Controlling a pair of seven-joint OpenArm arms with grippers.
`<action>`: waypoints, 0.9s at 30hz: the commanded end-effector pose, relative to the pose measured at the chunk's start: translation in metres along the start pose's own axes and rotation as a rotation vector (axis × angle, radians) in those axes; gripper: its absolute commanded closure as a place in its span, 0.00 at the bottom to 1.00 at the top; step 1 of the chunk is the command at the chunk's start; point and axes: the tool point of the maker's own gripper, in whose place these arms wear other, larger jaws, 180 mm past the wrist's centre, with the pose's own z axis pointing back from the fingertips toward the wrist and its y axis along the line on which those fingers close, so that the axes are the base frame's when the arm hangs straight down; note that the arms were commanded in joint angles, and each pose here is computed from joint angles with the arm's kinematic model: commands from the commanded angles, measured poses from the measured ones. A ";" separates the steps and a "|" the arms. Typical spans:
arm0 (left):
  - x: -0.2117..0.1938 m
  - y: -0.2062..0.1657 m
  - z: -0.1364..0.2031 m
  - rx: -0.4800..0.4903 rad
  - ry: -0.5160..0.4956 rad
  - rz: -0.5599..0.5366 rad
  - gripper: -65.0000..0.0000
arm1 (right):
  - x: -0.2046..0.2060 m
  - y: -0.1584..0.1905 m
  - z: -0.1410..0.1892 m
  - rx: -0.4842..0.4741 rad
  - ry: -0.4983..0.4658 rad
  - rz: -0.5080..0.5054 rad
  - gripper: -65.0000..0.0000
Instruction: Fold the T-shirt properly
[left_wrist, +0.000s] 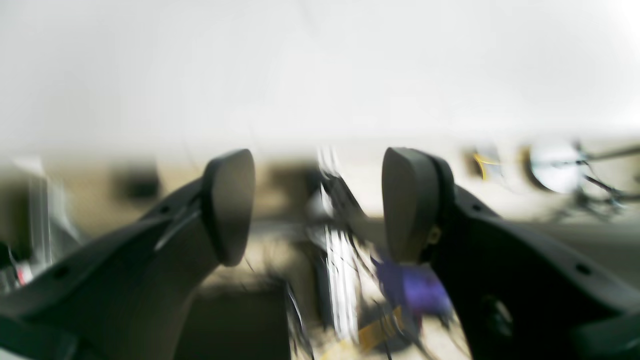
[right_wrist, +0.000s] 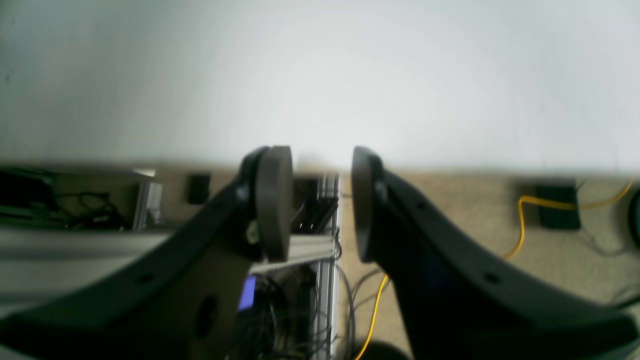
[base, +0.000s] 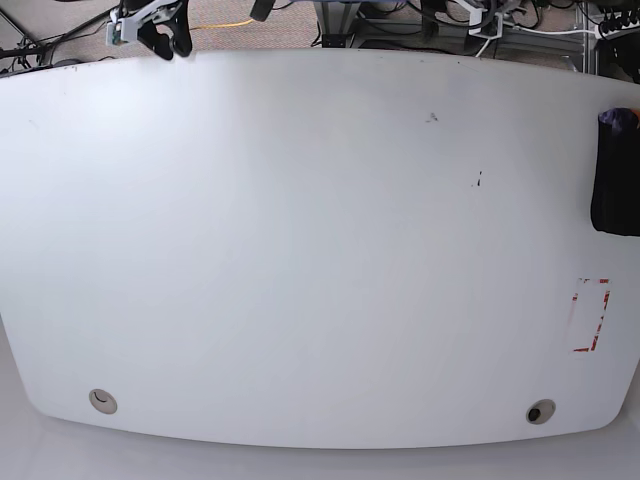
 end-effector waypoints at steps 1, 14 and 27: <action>-0.022 -0.004 0.011 -0.002 0.050 0.045 0.44 | -0.027 0.006 0.024 -0.028 0.012 -0.076 0.71; -0.191 0.013 -0.023 -0.002 0.341 0.250 0.44 | -0.184 -0.005 0.034 -0.144 0.277 -0.186 0.71; -0.258 0.085 -0.086 0.217 0.624 0.286 0.44 | -0.223 -0.045 -0.039 -0.240 0.459 -0.084 0.71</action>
